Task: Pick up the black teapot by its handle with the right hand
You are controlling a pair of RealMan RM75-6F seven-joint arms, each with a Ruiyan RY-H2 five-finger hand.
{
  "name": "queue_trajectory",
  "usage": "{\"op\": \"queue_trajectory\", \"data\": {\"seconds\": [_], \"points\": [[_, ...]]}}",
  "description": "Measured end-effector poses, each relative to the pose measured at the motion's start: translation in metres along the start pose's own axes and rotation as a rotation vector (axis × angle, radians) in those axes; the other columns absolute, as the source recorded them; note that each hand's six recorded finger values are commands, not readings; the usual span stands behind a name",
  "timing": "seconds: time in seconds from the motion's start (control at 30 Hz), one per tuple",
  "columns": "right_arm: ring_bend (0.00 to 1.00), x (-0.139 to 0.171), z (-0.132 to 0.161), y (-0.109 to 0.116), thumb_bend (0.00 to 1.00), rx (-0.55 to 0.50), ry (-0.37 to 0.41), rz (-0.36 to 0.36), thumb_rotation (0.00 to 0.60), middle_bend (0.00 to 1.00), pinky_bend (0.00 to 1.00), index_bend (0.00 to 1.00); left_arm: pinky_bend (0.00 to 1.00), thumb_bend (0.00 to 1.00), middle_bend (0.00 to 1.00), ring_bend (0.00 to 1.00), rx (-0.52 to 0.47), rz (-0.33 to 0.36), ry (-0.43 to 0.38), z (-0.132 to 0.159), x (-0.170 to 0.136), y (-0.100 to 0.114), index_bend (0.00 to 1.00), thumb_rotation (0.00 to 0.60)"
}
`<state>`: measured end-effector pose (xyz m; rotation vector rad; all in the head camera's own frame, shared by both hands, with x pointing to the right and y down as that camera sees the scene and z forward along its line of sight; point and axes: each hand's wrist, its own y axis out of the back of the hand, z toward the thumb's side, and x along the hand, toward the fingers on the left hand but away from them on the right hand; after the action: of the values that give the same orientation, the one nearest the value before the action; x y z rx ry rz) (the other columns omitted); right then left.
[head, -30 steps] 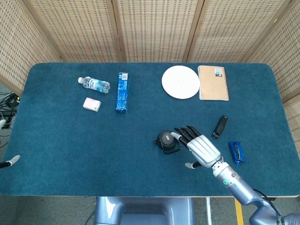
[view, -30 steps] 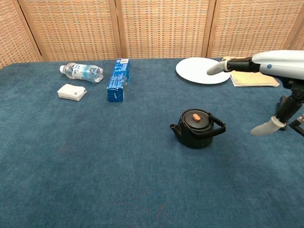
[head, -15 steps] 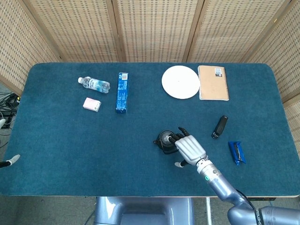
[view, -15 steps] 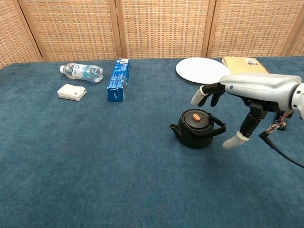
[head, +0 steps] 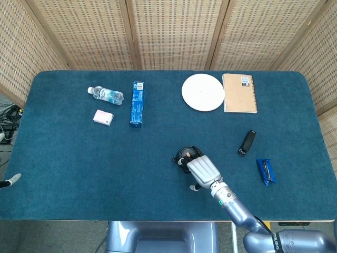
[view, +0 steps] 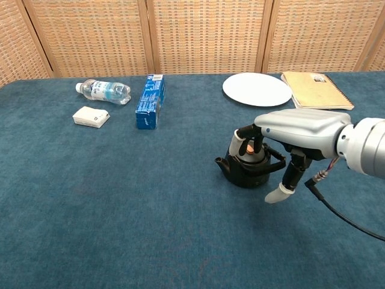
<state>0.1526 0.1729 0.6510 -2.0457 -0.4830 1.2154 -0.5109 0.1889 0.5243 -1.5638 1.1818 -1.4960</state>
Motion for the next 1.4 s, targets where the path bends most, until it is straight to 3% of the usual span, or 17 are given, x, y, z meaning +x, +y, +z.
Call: {"op": "queue_trajectory", "data": {"seconds": [0.7, 1.1, 1.4], "points": [[0.39, -0.004, 0.000, -0.008, 0.00, 0.072, -0.010, 0.038, 0.600, 0.43, 0.00, 0.38, 0.00, 0.00, 0.00, 0.00, -0.003, -0.002, 0.006, -0.002, 0.001, 0.001, 0.00, 0.600], [0.40, -0.006, 0.003, 0.005, 0.00, 0.023, -0.010, 0.022, 0.600, 0.44, 0.00, 0.39, 0.00, 0.00, 0.00, 0.00, 0.000, -0.003, 0.006, -0.002, 0.002, 0.000, 0.00, 0.600], [0.41, -0.004, -0.009, 0.006, 0.00, 0.042, -0.037, 0.034, 0.600, 0.45, 0.00, 0.40, 0.00, 0.00, 0.00, 0.00, 0.001, -0.003, 0.006, -0.002, 0.002, 0.000, 0.00, 0.600]]}}
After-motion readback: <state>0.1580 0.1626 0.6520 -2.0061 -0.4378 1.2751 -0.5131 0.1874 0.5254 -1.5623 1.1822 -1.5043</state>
